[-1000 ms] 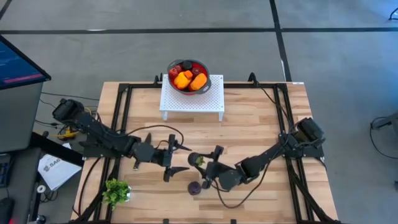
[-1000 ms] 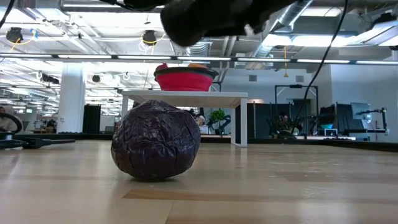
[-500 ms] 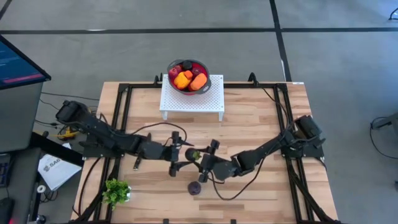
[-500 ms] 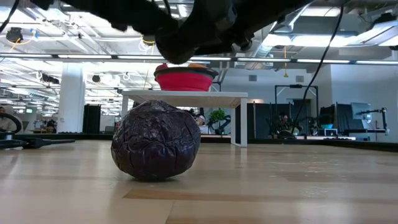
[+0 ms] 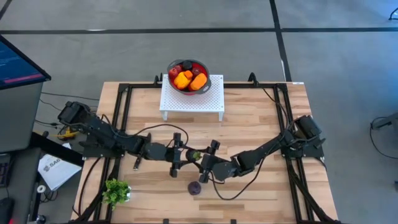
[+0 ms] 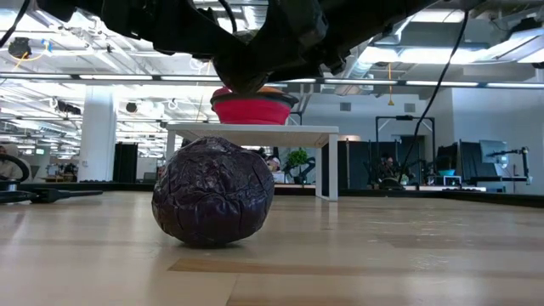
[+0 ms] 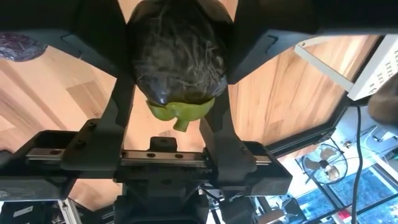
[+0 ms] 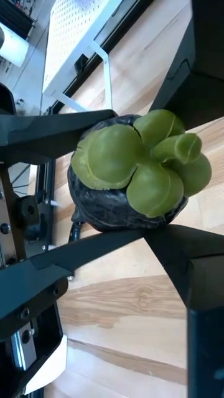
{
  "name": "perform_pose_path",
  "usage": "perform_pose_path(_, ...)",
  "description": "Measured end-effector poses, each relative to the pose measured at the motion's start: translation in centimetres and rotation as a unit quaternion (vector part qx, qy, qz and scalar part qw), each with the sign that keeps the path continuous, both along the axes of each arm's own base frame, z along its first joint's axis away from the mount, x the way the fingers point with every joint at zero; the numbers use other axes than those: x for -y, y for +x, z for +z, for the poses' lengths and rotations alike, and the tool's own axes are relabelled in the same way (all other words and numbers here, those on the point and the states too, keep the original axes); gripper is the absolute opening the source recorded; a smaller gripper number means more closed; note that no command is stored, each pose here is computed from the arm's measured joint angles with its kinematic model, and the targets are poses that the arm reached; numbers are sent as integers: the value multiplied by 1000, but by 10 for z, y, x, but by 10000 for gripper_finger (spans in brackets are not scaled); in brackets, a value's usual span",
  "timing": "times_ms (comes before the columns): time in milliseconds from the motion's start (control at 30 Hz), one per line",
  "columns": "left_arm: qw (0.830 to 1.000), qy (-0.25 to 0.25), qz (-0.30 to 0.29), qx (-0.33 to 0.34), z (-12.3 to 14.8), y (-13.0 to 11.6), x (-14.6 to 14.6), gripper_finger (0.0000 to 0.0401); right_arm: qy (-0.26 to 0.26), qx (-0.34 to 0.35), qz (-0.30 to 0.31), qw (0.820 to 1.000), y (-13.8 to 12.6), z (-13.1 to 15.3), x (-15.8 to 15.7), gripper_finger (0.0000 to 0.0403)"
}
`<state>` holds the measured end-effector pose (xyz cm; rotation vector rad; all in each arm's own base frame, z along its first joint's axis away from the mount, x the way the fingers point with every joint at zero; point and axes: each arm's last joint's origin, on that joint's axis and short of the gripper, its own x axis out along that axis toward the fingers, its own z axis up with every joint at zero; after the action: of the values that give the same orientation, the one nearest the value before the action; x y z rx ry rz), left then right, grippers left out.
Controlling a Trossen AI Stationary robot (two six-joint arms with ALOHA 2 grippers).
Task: Pick & Place Fruit
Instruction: Put the top purple plum into the red strainer bowl on the shelf
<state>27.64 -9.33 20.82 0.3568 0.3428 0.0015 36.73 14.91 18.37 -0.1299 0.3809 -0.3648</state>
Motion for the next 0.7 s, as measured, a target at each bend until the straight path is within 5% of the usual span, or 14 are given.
perform_pose_path(200, 1000, 1, 4, -3, -1, 0, 0, 207, 3, -20, 10, 1000, -1, -2, 1, 249)
perform_pose_path(467, 994, -56, 86, 22, 2, -1, -4, 207, 34, -71, -40, 996, -13, -22, 7, 295)
perform_pose_path(600, 991, -98, 70, 54, 9, 0, -1, 205, 21, -27, -64, 997, -32, -43, 4, 294)
perform_pose_path(700, 984, -135, 6, 113, 18, 0, 5, 205, 33, 45, -42, 998, -46, -50, -1, 291)
